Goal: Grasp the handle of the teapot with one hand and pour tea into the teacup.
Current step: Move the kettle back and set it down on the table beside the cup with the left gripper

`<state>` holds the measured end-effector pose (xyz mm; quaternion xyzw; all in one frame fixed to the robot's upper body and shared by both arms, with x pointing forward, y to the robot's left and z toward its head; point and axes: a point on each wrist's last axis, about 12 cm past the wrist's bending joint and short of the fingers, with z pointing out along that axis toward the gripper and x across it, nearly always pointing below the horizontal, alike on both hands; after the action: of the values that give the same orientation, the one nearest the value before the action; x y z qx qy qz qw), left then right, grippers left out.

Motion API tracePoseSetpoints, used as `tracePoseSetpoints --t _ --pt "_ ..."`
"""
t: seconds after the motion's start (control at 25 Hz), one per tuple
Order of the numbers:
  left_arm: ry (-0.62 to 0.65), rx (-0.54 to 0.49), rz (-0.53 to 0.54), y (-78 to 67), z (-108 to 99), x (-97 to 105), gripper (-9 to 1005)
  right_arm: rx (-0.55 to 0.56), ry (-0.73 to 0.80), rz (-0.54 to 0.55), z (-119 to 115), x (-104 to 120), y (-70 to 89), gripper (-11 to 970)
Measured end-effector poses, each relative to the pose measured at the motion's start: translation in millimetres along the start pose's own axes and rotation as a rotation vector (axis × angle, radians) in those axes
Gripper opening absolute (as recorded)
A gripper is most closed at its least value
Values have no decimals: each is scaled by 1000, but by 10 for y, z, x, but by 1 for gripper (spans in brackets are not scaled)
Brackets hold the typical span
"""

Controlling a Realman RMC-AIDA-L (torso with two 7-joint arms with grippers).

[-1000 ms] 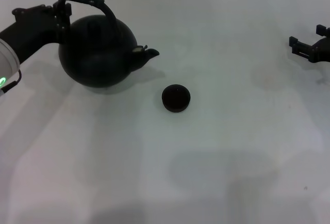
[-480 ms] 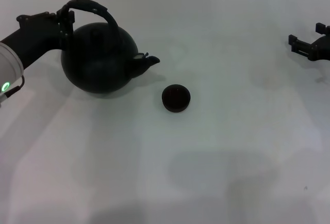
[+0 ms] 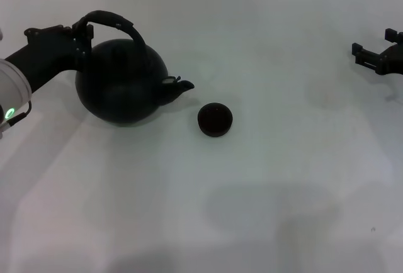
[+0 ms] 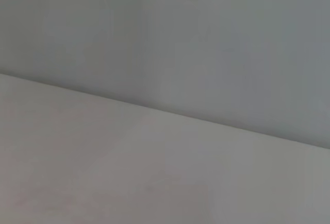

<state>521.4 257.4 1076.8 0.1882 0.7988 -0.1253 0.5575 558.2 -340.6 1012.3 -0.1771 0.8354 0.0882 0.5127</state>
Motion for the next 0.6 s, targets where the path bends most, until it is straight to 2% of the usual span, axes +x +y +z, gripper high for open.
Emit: tracePoseSetpoints --t 0.44,0.6 --pt "0 5 -2 4 18 -11 98 -5 6 -6 5 6 12 858" --pt "-7 2 -34 20 25 -6 101 -5 5 -8 7 1 11 858"
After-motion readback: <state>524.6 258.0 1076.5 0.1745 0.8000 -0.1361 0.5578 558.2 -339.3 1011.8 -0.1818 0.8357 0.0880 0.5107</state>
